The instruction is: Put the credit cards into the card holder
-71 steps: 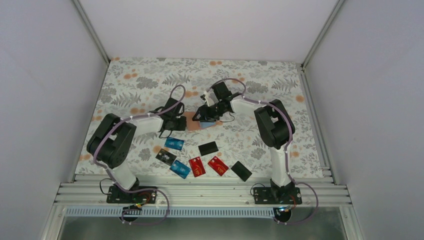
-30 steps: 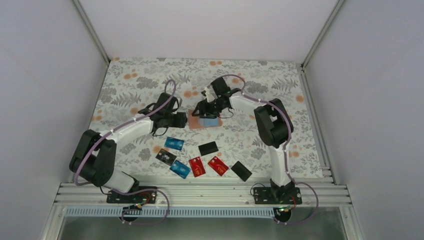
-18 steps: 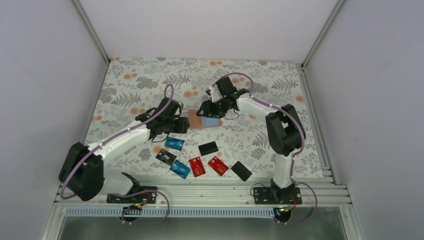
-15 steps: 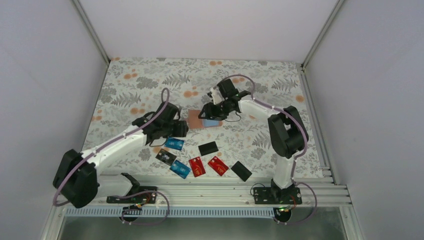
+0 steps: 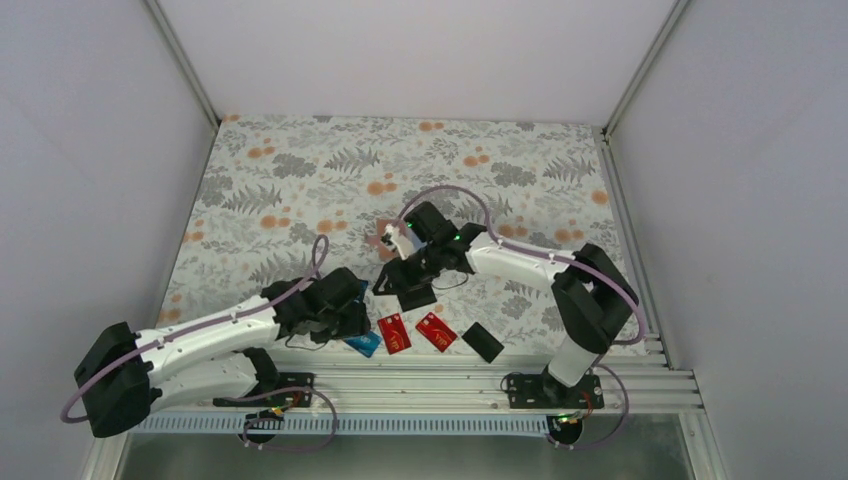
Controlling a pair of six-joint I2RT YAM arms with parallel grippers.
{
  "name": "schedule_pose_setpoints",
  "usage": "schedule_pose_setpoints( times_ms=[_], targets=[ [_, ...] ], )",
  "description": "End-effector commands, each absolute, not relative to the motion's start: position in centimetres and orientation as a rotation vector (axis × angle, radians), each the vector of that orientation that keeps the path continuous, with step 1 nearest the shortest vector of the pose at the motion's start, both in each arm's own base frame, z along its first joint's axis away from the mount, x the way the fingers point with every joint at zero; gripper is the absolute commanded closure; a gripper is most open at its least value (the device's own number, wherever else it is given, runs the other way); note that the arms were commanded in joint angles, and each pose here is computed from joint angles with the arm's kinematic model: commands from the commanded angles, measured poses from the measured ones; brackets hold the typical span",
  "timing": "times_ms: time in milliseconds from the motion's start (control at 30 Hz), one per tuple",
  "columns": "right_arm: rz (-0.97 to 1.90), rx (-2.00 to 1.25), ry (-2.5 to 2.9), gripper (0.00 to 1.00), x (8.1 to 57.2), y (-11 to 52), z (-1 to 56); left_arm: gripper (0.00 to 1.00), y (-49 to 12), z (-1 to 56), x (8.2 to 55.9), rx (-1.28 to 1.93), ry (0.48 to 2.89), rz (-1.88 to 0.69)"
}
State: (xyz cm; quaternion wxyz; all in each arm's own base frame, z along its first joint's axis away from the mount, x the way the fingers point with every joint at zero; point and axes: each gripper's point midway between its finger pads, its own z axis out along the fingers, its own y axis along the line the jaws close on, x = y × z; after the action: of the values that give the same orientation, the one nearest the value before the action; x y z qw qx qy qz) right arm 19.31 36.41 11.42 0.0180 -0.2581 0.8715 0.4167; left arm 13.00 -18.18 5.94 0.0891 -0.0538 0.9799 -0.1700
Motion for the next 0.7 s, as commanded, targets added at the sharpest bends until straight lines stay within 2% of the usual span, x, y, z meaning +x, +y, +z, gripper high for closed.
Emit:
schedule_pose_setpoints(
  times_ms=[0, 267, 533, 667],
  targets=[
    [1.353, -0.888, 2.677, 0.62, 17.0, 38.6, 10.7, 0.26, -17.4, 5.0, 10.5, -0.395, 2.977, -0.483],
    [1.312, -0.933, 2.775, 0.71, 15.0, 40.3, 6.4, 0.25, -17.1, 2.8, 8.3, -0.579, 2.982, -0.552],
    [1.255, -0.966, 2.858, 0.78, 13.6, 40.5, 2.9, 0.29, -17.2, 1.9, 8.7, -0.666, 2.907, -0.603],
    [1.234, -0.978, 2.894, 0.79, 12.9, 40.6, 1.5, 0.31, -17.8, 1.6, 9.2, -0.719, 2.846, -0.719]
  ],
)
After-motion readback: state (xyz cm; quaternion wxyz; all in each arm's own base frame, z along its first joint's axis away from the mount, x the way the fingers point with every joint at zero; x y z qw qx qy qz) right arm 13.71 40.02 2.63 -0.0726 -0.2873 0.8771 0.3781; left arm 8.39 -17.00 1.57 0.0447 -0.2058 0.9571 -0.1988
